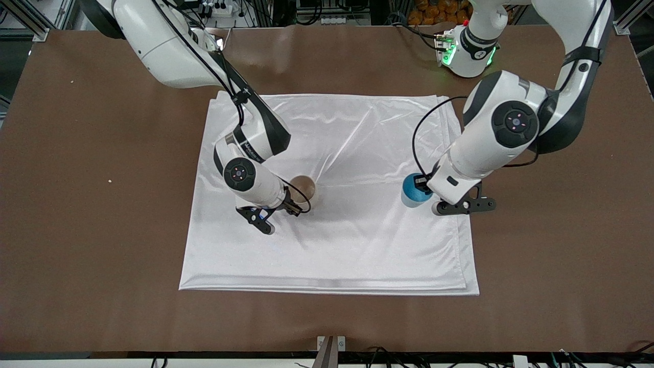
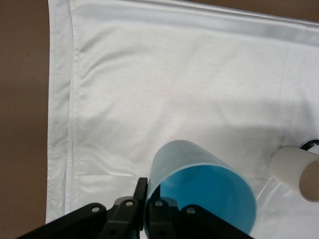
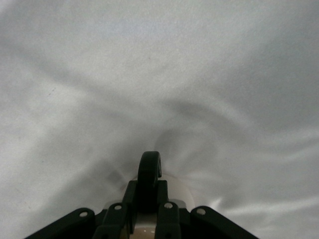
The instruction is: Place blue cup into white mug on cloth
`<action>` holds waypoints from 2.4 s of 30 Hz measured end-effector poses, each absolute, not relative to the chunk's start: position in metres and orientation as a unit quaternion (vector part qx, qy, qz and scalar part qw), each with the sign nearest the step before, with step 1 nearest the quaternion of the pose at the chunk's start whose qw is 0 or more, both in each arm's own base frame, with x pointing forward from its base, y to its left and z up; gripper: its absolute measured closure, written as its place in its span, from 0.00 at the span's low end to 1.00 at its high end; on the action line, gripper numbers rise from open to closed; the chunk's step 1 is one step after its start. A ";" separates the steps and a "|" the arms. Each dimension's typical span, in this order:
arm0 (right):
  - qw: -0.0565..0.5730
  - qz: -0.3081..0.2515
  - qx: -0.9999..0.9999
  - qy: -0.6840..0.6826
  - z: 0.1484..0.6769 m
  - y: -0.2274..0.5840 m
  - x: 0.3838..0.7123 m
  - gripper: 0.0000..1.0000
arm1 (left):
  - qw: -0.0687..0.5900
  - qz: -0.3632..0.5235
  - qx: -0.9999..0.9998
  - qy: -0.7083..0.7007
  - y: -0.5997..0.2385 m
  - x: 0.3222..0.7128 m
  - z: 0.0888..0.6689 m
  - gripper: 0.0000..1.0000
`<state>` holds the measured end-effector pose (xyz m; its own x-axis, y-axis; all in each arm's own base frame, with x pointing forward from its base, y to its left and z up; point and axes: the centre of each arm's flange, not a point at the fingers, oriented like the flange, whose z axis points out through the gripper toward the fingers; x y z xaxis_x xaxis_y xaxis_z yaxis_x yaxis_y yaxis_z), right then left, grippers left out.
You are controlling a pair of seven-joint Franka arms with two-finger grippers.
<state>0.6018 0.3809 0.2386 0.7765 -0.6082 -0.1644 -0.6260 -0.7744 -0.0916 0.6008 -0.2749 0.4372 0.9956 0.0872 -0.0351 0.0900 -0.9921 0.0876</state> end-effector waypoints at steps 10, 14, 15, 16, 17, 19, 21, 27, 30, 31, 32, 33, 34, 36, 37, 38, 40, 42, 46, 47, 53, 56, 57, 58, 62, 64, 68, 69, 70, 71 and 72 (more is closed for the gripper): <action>0.070 0.062 -0.931 0.353 0.231 0.382 0.602 0.54 | 0.038 -0.017 0.996 0.075 -0.314 0.582 0.436 0.95; 0.070 0.060 -0.930 0.357 0.230 0.376 0.606 0.31 | 0.039 -0.017 0.995 0.086 -0.320 0.580 0.437 0.95; 0.070 0.060 -0.929 0.358 0.231 0.375 0.607 0.27 | 0.040 -0.016 0.995 0.090 -0.323 0.579 0.437 0.95; 0.070 0.059 -0.929 0.359 0.231 0.374 0.608 0.22 | 0.041 -0.016 0.995 0.094 -0.328 0.578 0.438 0.95; 0.071 0.058 -0.929 0.359 0.232 0.373 0.608 0.19 | 0.042 -0.016 0.994 0.098 -0.332 0.577 0.439 0.95; 0.071 0.057 -0.928 0.360 0.233 0.372 0.610 0.10 | 0.045 -0.015 0.993 0.105 -0.344 0.574 0.440 0.95; 0.071 0.055 -0.928 0.361 0.234 0.371 0.611 0.01 | 0.048 -0.015 0.993 0.109 -0.354 0.571 0.441 0.95; 0.060 0.048 -0.931 0.356 0.235 0.354 0.622 0.00 | 0.053 -0.017 0.991 0.118 -0.373 0.567 0.438 0.95; 0.050 0.050 -0.941 0.332 0.233 0.336 0.629 0.00 | 0.058 -0.015 0.990 0.125 -0.385 0.563 0.435 0.95; 0.046 0.053 -0.944 0.322 0.233 0.329 0.631 0.00 | 0.060 -0.014 0.990 0.127 -0.390 0.561 0.434 0.95; 0.043 0.056 -0.947 0.312 0.233 0.322 0.634 0.00 | 0.062 -0.014 0.989 0.130 -0.396 0.558 0.432 0.95; 0.040 0.059 -0.950 0.303 0.233 0.314 0.636 0.00 | 0.064 -0.014 0.989 0.134 -0.401 0.556 0.430 0.95; 0.038 0.061 -0.953 0.294 0.233 0.307 0.639 0.00 | 0.066 -0.014 0.988 0.137 -0.407 0.554 0.427 0.95; 0.035 0.065 -0.958 0.277 0.234 0.292 0.644 0.00 | 0.069 -0.012 0.987 0.145 -0.418 0.549 0.422 0.95; 0.033 0.066 -0.961 0.267 0.235 0.285 0.646 0.00 | 0.070 -0.010 0.986 0.148 -0.423 0.547 0.419 0.95; 0.030 0.067 -0.964 0.255 0.235 0.277 0.649 0.00 | 0.071 -0.008 0.986 0.152 -0.429 0.545 0.416 0.95; 0.019 0.068 -0.971 0.229 0.237 0.261 0.653 0.00 | 0.073 -0.006 0.984 0.160 -0.441 0.540 0.409 0.95; 0.007 0.069 -0.976 0.206 0.238 0.246 0.656 0.00 | 0.074 -0.003 0.983 0.167 -0.453 0.534 0.402 0.95; -0.009 0.074 -0.983 0.170 0.239 0.213 0.663 0.00 | 0.069 0.004 0.981 0.180 -0.477 0.523 0.389 0.95; -0.011 0.077 -0.984 0.163 0.239 0.206 0.664 0.00 | 0.068 0.005 0.981 0.182 -0.483 0.521 0.387 0.95; -0.013 0.091 -0.987 0.129 0.238 0.164 0.665 0.00 | 0.067 0.001 0.979 0.191 -0.507 0.513 0.372 0.95; -0.014 0.095 -0.988 0.123 0.240 0.151 0.660 0.00 | 0.059 0.005 0.980 0.192 -0.514 0.509 0.362 0.95; -0.014 0.095 -0.988 0.122 0.241 0.148 0.657 0.00 | 0.055 0.007 0.980 0.194 -0.516 0.507 0.358 0.95; -0.014 0.094 -0.988 0.121 0.243 0.146 0.654 0.00 | 0.052 0.010 0.979 0.194 -0.518 0.506 0.355 0.95; -0.015 0.085 -0.990 0.108 0.254 0.144 0.634 0.00 | 0.045 0.022 0.979 0.196 -0.528 0.500 0.345 0.95; -0.017 0.082 -0.991 0.100 0.260 0.142 0.621 0.00 | 0.047 0.027 0.979 0.195 -0.531 0.499 0.342 0.95; -0.021 0.080 -0.993 0.081 0.280 0.128 0.597 0.00 | 0.059 0.033 0.979 0.195 -0.535 0.502 0.340 0.95; -0.022 0.080 -0.993 0.079 0.284 0.123 0.593 0.00 | 0.060 0.034 0.978 0.195 -0.535 0.502 0.339 0.95; -0.023 0.079 -0.994 0.076 0.290 0.119 0.587 0.00 | 0.061 0.034 0.978 0.195 -0.535 0.503 0.338 0.95; -0.023 0.078 -0.994 0.074 0.295 0.114 0.582 0.00 | 0.062 0.035 0.978 0.196 -0.535 0.504 0.337 0.95; -0.024 0.077 -0.994 0.072 0.299 0.110 0.577 0.00 | 0.063 0.035 0.978 0.196 -0.536 0.504 0.336 0.95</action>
<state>0.5775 0.1105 0.2986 0.9776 -0.1474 -0.1501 -0.1400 -0.9884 0.0588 0.5042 -0.5357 0.3361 0.9208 0.3876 0.0440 0.3787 -0.9152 0.1375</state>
